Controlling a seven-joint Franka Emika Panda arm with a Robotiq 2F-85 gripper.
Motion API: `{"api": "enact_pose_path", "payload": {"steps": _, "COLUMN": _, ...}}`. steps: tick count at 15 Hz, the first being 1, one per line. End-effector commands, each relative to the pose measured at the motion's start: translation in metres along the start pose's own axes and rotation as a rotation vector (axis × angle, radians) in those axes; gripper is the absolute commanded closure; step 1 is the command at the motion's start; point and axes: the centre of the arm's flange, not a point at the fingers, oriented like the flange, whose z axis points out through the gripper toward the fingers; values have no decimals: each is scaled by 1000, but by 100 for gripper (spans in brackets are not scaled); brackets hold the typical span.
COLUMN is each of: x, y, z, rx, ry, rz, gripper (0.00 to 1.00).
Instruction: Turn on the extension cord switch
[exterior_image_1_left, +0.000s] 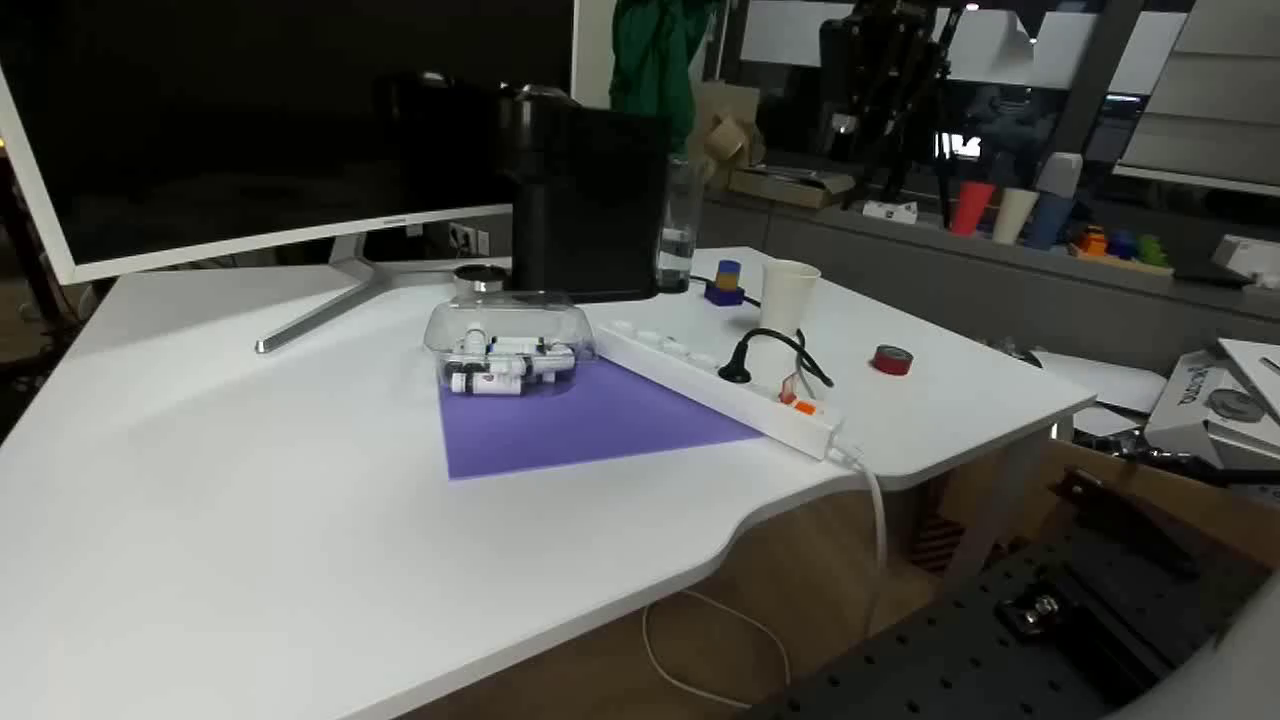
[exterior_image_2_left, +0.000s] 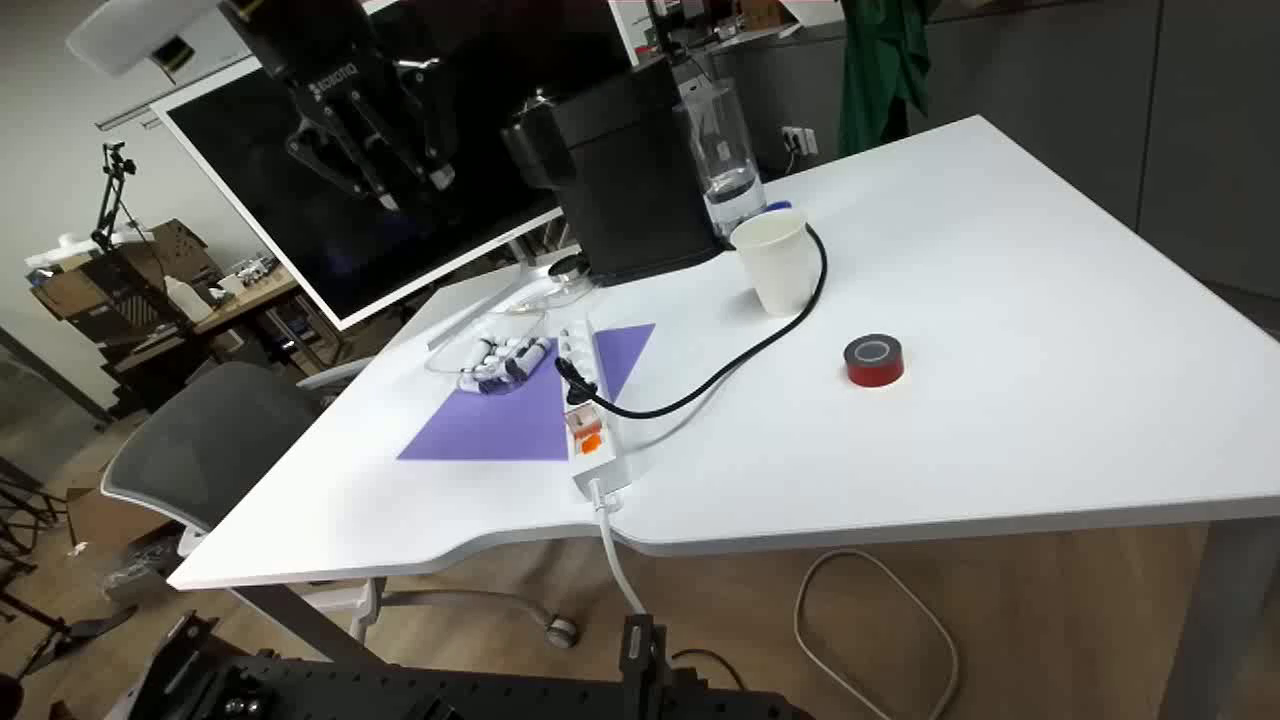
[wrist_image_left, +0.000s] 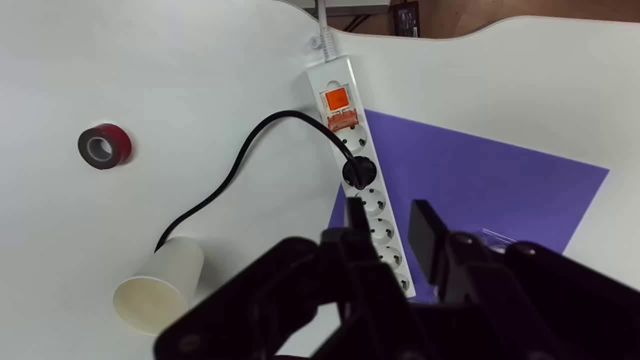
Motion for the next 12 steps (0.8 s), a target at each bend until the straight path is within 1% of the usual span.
{"api": "enact_pose_path", "payload": {"steps": 1, "x": 0, "y": 0, "z": 0, "rx": 0, "ry": 1, "rz": 0, "gripper": 70}}
{"api": "enact_pose_path", "payload": {"steps": 10, "x": 0, "y": 0, "z": 0, "rx": -1, "ry": 2, "rz": -1, "gripper": 70}}
{"api": "enact_pose_path", "payload": {"steps": 11, "x": 0, "y": 0, "z": 0, "rx": -1, "ry": 2, "rz": -1, "gripper": 45}}
{"api": "enact_pose_path", "payload": {"steps": 12, "x": 3, "y": -1, "z": 1, "rx": -25, "ry": 28, "rz": -3, "gripper": 45}}
